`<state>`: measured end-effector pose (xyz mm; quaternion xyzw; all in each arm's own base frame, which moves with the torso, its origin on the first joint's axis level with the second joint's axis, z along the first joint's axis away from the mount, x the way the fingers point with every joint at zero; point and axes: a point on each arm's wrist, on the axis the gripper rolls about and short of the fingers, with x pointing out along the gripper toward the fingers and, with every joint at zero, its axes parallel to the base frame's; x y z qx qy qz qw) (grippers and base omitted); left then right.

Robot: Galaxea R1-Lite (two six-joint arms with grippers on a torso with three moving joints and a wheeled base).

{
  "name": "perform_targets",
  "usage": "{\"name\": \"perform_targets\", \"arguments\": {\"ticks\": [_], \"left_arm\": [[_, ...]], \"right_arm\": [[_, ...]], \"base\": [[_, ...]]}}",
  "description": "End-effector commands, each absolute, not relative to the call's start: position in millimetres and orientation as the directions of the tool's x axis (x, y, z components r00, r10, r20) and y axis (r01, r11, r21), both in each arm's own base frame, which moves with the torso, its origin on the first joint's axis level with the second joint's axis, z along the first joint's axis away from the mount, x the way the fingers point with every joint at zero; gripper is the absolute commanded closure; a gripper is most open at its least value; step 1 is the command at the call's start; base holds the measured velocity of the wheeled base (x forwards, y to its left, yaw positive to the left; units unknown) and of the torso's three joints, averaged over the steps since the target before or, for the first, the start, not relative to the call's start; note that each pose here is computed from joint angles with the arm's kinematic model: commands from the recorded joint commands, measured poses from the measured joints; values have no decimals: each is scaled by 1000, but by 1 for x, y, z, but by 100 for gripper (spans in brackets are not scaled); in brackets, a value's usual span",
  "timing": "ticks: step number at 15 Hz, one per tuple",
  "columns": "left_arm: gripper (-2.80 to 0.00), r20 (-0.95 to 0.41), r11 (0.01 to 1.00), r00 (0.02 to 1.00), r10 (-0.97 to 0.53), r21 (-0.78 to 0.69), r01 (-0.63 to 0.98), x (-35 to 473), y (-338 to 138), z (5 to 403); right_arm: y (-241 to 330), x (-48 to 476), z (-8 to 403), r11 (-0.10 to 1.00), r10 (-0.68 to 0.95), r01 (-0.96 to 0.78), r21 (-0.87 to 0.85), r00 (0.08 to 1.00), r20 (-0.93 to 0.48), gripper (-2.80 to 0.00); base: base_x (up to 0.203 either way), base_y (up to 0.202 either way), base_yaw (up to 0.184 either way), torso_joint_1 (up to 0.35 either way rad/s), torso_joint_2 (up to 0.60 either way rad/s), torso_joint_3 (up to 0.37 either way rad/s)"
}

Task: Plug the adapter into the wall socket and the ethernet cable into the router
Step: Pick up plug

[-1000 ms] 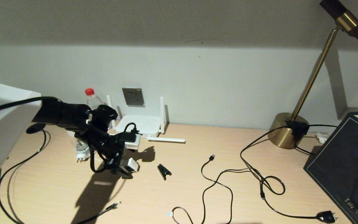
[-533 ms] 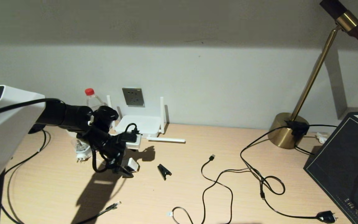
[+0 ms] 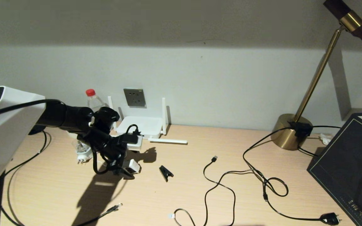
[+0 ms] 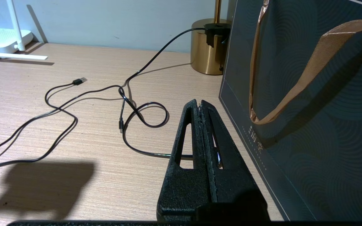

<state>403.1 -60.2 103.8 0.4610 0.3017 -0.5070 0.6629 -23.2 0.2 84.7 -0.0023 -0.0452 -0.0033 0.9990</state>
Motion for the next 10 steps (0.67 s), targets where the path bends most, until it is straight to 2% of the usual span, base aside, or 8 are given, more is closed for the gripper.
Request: {"name": "perform_targets", "arguments": {"ticks": [1, 2, 3, 10], "left_arm": [[-280, -866, 54, 305, -397, 310, 949, 402, -60, 106], [-280, -867, 54, 302, -396, 307, 950, 402, -60, 105], [0, -868, 54, 300, -396, 304, 951, 402, -60, 105], [0, -868, 54, 299, -396, 304, 951, 402, -60, 104]], "right_arm": [[0, -20, 75, 1000, -6, 6, -5, 998, 56, 0], [0, -20, 75, 1000, -8, 8, -5, 998, 56, 0], [0, -20, 75, 1000, -6, 6, -5, 998, 57, 0], [0, -20, 75, 1000, -6, 6, -5, 998, 55, 0]], "base": [[0, 0, 0, 0, 0, 0], [0, 0, 0, 0, 0, 0], [0, 0, 0, 0, 0, 0], [0, 0, 0, 0, 0, 0]]}}
